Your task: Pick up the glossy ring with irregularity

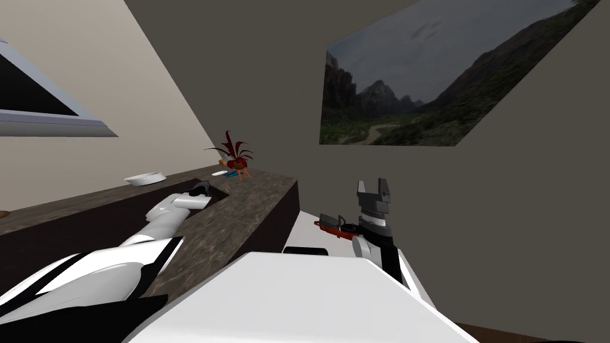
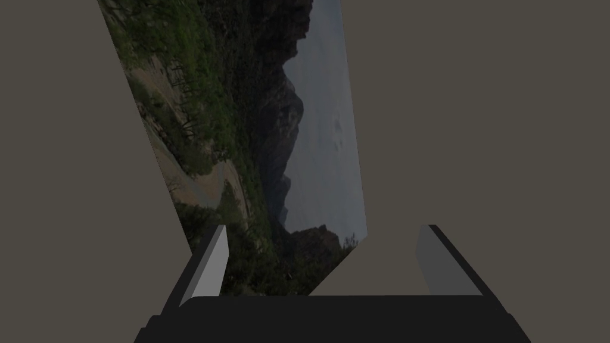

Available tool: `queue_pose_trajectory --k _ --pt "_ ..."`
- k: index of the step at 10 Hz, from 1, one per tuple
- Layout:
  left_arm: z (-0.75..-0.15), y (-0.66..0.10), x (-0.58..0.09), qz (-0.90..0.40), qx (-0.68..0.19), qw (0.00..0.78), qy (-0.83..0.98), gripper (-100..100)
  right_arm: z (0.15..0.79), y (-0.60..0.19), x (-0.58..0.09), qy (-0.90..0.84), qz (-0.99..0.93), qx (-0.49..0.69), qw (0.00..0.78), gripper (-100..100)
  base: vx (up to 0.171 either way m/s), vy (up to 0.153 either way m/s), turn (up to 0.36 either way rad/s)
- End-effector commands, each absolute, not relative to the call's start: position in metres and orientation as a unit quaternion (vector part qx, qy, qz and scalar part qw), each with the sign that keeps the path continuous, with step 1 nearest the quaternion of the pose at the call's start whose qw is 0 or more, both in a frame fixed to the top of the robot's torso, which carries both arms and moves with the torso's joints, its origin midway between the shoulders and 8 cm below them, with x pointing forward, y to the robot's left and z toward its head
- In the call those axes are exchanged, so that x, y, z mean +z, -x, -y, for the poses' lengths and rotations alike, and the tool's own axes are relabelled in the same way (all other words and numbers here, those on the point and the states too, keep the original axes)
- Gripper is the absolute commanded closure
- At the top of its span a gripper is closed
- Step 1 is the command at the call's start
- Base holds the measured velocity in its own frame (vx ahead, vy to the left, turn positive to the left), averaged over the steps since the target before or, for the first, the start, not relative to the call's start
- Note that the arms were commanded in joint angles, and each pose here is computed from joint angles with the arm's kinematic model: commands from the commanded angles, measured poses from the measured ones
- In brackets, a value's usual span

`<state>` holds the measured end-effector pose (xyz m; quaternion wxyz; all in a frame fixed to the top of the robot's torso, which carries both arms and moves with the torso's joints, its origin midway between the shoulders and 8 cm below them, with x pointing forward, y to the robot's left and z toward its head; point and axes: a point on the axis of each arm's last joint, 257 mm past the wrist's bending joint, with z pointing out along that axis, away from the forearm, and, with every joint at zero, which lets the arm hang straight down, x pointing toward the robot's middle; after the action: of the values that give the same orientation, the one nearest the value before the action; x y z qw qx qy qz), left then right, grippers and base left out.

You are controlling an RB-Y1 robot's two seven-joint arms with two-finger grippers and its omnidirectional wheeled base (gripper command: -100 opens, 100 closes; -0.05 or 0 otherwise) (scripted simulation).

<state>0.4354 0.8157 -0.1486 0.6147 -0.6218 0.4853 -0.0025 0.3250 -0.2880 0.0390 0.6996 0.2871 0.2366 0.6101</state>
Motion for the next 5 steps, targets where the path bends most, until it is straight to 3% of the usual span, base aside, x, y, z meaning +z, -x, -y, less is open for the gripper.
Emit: queue_pose_trajectory --k 1,5 --pt "-0.8259 -0.4297 -0.1434 -0.475 -0.008 0.616 0.628 -100 0.288 -0.325 0.039 -0.287 -0.237 0.61 0.7 0 -0.025 -0.017 -0.06" --pt "-0.834 -0.425 -0.1393 -0.481 0.0 0.616 0.624 -100 0.288 -0.325 0.039 -0.287 -0.237 0.61 0.7 0 -0.015 -0.012 -0.03"
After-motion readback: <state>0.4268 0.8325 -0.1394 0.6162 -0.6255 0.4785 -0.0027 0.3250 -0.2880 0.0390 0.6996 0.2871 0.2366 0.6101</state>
